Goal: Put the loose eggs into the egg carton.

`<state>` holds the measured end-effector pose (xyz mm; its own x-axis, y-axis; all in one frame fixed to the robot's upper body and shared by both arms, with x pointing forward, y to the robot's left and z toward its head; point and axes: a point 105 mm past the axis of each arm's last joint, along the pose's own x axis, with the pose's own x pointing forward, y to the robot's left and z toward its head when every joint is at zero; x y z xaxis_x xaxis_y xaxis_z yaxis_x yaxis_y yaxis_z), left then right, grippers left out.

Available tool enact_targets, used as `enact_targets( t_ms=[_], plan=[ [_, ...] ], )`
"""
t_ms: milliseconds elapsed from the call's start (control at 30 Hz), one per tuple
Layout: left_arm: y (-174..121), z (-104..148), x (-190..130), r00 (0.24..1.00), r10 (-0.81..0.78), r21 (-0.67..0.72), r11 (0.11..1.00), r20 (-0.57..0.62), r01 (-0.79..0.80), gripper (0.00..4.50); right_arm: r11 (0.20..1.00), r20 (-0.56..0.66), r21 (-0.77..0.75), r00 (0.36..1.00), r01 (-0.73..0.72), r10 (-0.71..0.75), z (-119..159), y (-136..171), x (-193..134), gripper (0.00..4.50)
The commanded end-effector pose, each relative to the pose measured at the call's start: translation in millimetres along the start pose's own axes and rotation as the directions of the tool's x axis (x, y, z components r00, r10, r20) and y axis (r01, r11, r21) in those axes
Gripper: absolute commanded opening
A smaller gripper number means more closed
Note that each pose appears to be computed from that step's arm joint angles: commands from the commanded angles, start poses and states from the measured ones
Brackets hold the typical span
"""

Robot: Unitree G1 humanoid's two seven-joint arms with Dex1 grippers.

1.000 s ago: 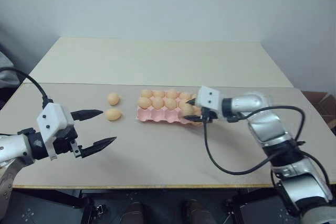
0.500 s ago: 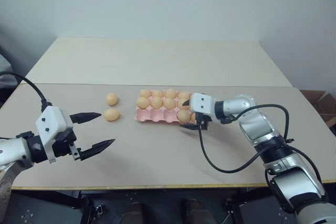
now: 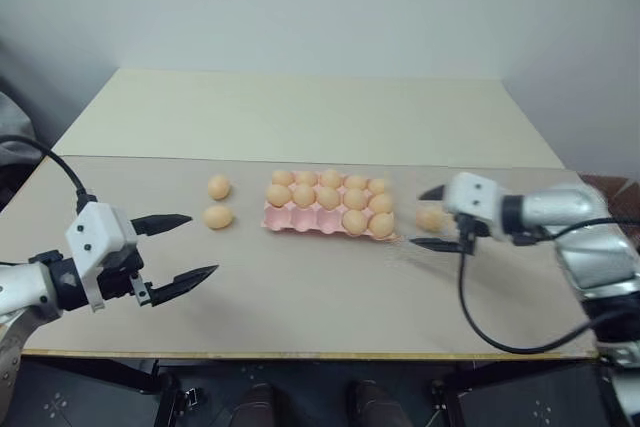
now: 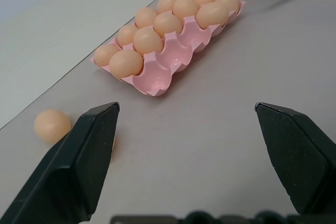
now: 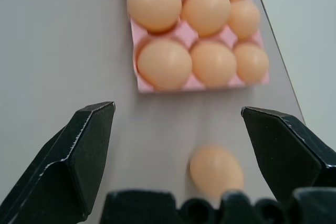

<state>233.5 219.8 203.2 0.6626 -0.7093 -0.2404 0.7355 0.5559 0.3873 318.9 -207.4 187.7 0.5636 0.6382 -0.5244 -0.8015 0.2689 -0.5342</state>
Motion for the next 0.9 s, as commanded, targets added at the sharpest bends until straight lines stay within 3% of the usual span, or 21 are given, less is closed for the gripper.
enact_targets(
  t_ms=[33,200,400,700,900],
  plan=[
    [4,8,-3,1.0,0.016,0.044,0.999,0.018,-0.016,4.5,0.999,-0.01,-0.004,0.999,0.05,-0.05,5,-7,-41,4.48],
    [7,7,-5,1.0,0.022,0.047,0.999,0.017,-0.023,4.5,0.996,-0.078,0.049,0.994,0.077,-0.073,-6,-2,-74,4.48],
    [11,7,-5,1.0,0.024,0.053,0.998,0.017,-0.025,4.5,0.994,-0.12,0.062,0.989,0.094,-0.086,-10,1,-83,4.48],
    [10,8,-6,1.0,0.026,0.06,0.998,0.012,-0.027,4.5,0.992,-0.097,0.058,0.989,0.116,-0.11,-10,-5,-71,4.48],
    [9,9,-5,1.0,0.028,0.06,0.998,0.009,-0.028,4.5,0.987,-0.029,0.038,0.988,0.153,-0.152,-11,-26,-33,4.48]
  ],
)
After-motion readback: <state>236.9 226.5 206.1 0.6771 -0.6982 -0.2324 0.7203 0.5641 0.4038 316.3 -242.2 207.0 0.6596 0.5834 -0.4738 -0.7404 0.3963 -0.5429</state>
